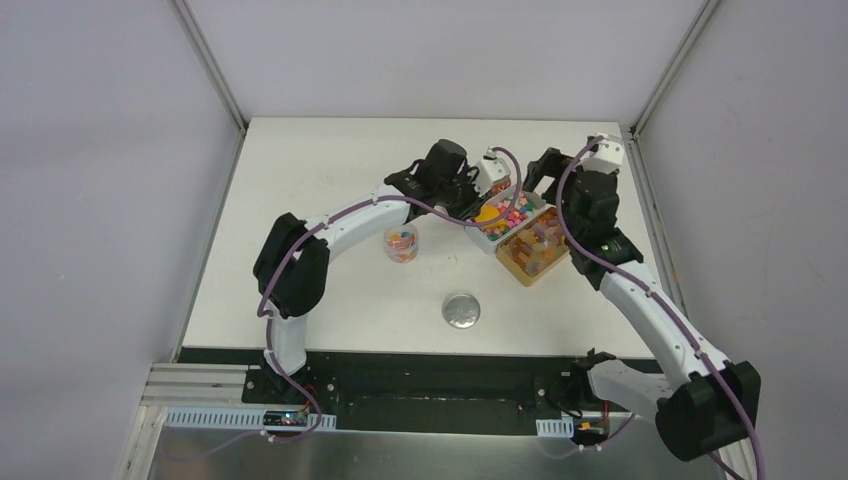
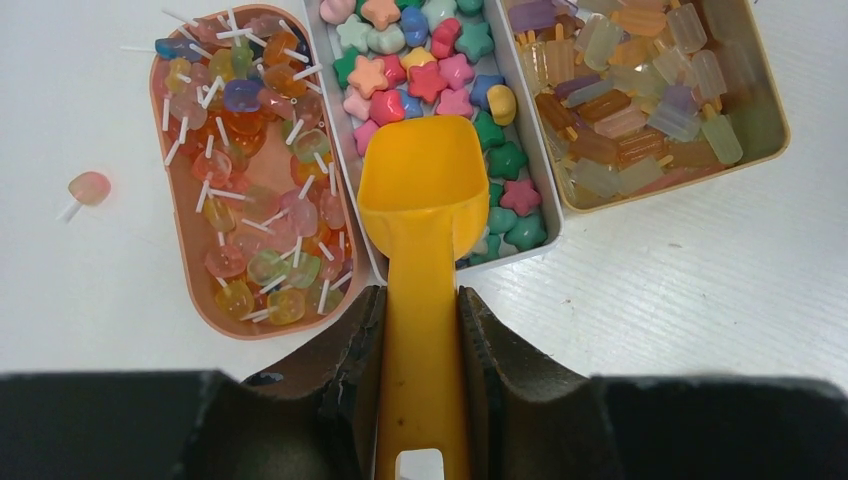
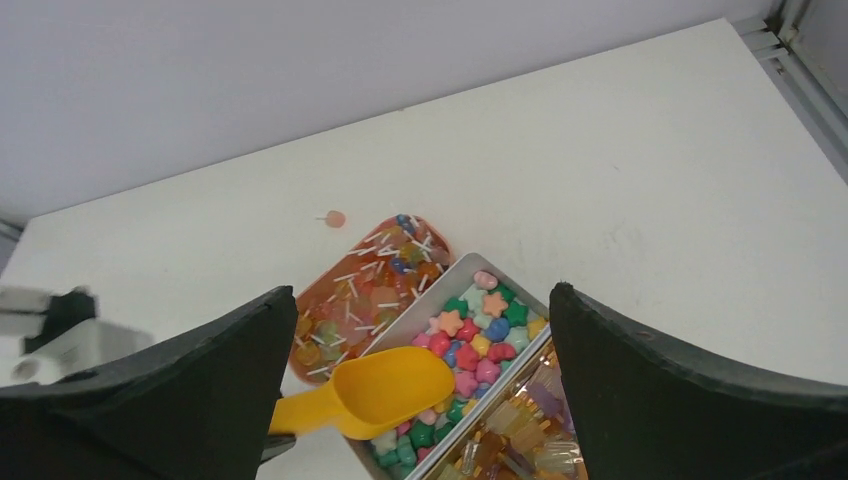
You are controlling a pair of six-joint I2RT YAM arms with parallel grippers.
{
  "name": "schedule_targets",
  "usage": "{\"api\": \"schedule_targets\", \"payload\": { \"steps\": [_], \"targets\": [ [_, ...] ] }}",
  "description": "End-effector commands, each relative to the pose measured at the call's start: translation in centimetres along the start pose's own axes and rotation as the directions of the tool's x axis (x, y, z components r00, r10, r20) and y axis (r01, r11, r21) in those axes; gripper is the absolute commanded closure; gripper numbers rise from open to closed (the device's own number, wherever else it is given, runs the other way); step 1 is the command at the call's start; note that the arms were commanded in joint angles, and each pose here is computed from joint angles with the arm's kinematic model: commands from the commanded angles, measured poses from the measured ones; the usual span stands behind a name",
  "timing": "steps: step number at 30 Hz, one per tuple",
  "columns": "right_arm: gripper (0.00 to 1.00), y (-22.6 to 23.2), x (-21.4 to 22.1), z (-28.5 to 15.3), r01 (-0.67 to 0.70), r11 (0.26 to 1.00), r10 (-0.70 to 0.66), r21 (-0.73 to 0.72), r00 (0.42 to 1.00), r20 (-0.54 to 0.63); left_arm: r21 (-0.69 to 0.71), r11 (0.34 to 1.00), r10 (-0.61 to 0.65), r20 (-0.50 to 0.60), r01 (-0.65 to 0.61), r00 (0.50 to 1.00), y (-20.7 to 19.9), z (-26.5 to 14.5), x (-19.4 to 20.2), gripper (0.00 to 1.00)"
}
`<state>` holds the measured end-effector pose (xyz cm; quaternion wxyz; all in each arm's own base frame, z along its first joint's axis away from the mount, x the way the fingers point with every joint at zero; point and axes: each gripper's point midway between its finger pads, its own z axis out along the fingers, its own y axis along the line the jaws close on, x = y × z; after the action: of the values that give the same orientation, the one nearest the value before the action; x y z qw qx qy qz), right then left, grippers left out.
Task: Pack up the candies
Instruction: Scoop the fake candies from the storage box.
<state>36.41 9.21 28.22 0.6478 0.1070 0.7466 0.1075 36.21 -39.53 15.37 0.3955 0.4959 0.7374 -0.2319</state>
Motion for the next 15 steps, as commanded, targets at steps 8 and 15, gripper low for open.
{"api": "schedule_targets", "payload": {
  "steps": [8,15],
  "targets": [
    [0.04,-3.8,-0.3,8.5,-0.104,0.99,0.086,-0.096,0.981,-0.174,-0.037,0.998,0.048,0.015,-0.047,0.999,0.5,1.3,-1.4,1.0],
    [0.28,-8.7,6.2,12.7,-0.244,0.958,0.148,-0.153,0.873,-0.465,-0.068,0.996,0.054,0.012,-0.053,0.998,1.0,1.8,-1.8,1.0]
  ]
}}
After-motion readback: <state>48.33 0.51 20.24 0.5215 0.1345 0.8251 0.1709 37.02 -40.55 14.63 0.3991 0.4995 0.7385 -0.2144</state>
